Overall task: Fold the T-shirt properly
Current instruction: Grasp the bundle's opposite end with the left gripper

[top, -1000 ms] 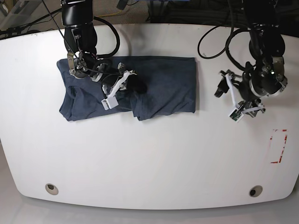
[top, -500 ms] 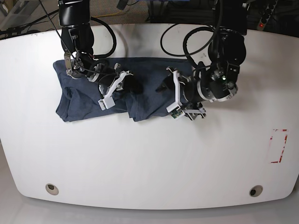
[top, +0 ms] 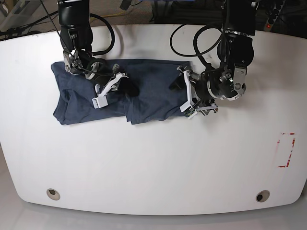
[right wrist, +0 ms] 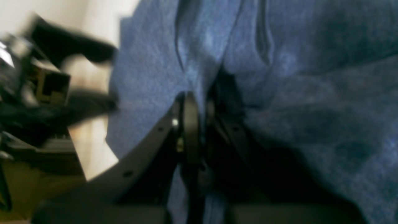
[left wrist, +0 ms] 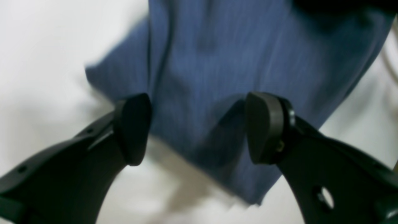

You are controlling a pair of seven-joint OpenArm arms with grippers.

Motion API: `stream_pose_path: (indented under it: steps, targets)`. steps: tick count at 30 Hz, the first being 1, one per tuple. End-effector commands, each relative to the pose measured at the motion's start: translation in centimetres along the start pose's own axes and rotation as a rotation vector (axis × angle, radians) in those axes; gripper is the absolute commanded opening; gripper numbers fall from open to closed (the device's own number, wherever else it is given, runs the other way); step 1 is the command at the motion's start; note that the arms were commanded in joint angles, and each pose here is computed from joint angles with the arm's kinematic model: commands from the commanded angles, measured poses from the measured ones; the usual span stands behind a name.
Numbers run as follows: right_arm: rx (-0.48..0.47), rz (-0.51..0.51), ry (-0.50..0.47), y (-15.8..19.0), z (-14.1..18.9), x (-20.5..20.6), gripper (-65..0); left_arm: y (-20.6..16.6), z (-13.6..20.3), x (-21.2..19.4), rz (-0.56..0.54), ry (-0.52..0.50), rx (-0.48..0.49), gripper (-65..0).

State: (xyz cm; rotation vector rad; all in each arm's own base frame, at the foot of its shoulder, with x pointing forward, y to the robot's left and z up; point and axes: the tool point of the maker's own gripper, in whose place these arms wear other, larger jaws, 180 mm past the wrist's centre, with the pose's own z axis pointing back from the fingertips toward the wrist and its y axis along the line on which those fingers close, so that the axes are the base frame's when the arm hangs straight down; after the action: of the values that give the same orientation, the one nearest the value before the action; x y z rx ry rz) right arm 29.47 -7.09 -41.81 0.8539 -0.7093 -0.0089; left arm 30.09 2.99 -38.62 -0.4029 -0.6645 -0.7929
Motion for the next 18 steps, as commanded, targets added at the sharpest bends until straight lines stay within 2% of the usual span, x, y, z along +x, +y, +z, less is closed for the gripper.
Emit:
stream_pose_path:
  steps: [1,4,8,18]
  targets:
    - [-0.028,-0.004,0.001,-1.0,0.4,0.3,-65.0,0.7,-0.5,1.0,0.007,-0.041,-0.003,-21.7]
    - [-0.028,0.001,0.002,-0.9,0.5,0.4,-65.0,1.4,-1.5,-0.4,0.031,-0.009,-0.002,-21.7]
    - [-0.029,0.002,0.004,-1.0,0.5,0.4,-65.0,1.7,-1.9,-0.4,0.053,-0.019,-0.015,-21.7]
    - [-0.015,0.031,-0.013,-0.3,0.7,1.3,-65.0,4.8,0.6,-0.7,-0.009,0.002,0.063,-21.7]
